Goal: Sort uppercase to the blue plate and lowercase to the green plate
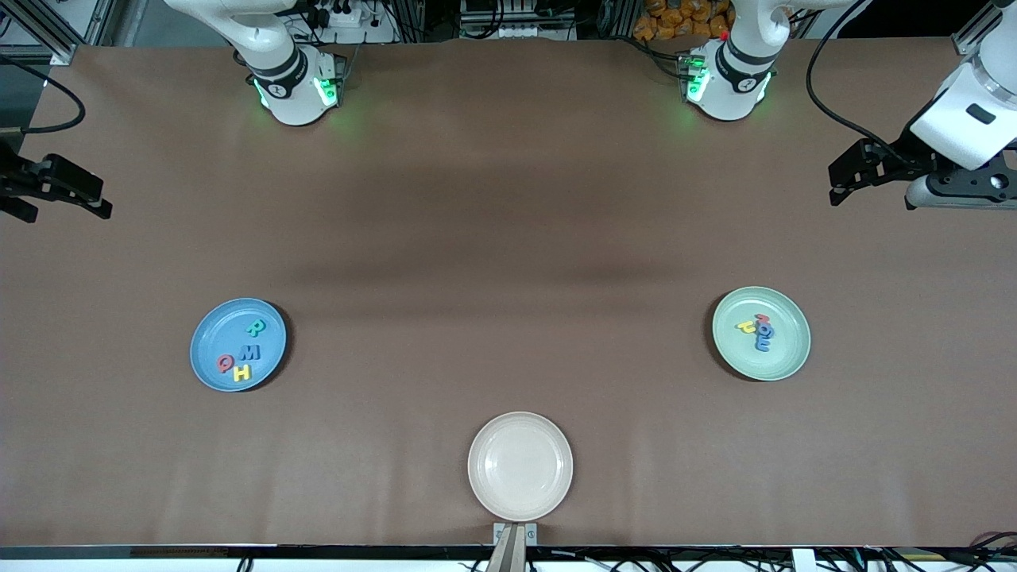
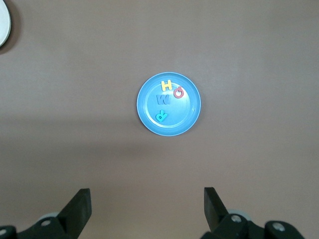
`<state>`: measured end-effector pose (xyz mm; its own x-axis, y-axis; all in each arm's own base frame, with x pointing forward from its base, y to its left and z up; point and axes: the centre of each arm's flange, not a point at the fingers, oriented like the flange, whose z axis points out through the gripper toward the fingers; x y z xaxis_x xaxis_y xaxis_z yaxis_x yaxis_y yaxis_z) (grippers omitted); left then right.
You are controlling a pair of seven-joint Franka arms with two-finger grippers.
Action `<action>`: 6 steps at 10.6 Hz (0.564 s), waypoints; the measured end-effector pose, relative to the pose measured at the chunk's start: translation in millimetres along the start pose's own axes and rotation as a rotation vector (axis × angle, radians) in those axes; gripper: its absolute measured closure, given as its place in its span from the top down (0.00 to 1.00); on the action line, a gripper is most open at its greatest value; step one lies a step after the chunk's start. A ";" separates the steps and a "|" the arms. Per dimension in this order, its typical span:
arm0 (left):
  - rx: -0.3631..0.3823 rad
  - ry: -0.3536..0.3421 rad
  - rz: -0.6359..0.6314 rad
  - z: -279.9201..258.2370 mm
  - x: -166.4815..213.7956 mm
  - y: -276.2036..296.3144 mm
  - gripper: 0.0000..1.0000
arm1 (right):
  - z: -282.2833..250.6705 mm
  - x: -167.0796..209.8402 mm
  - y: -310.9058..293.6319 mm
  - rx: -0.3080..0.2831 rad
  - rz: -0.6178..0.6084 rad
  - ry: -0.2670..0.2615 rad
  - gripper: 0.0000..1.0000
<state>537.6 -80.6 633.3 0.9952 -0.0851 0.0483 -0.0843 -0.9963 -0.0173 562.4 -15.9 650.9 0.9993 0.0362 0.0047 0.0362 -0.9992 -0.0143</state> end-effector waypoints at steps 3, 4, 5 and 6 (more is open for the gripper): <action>0.000 0.000 -0.012 0.2 0.4 -6.6 1.00 | 1.1 0.0 0.0 0.000 0.000 -0.002 1.00; -0.001 -0.001 -0.020 0.3 0.5 -10.8 1.00 | 1.3 0.0 0.1 0.000 0.000 -0.003 1.00; -0.001 -0.002 -0.025 0.4 0.5 -13.6 1.00 | 1.4 0.0 0.1 0.000 0.000 -0.003 1.00; 0.000 -0.007 -0.026 0.6 -0.1 -14.4 1.00 | 1.6 0.0 0.1 0.000 0.000 -0.003 1.00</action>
<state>538.7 -66.3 632.9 0.9974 -0.0590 0.0421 -0.0584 -0.9982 -0.0158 562.4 -16.0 649.3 0.9993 0.0361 0.0013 0.0362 -0.9992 -0.0146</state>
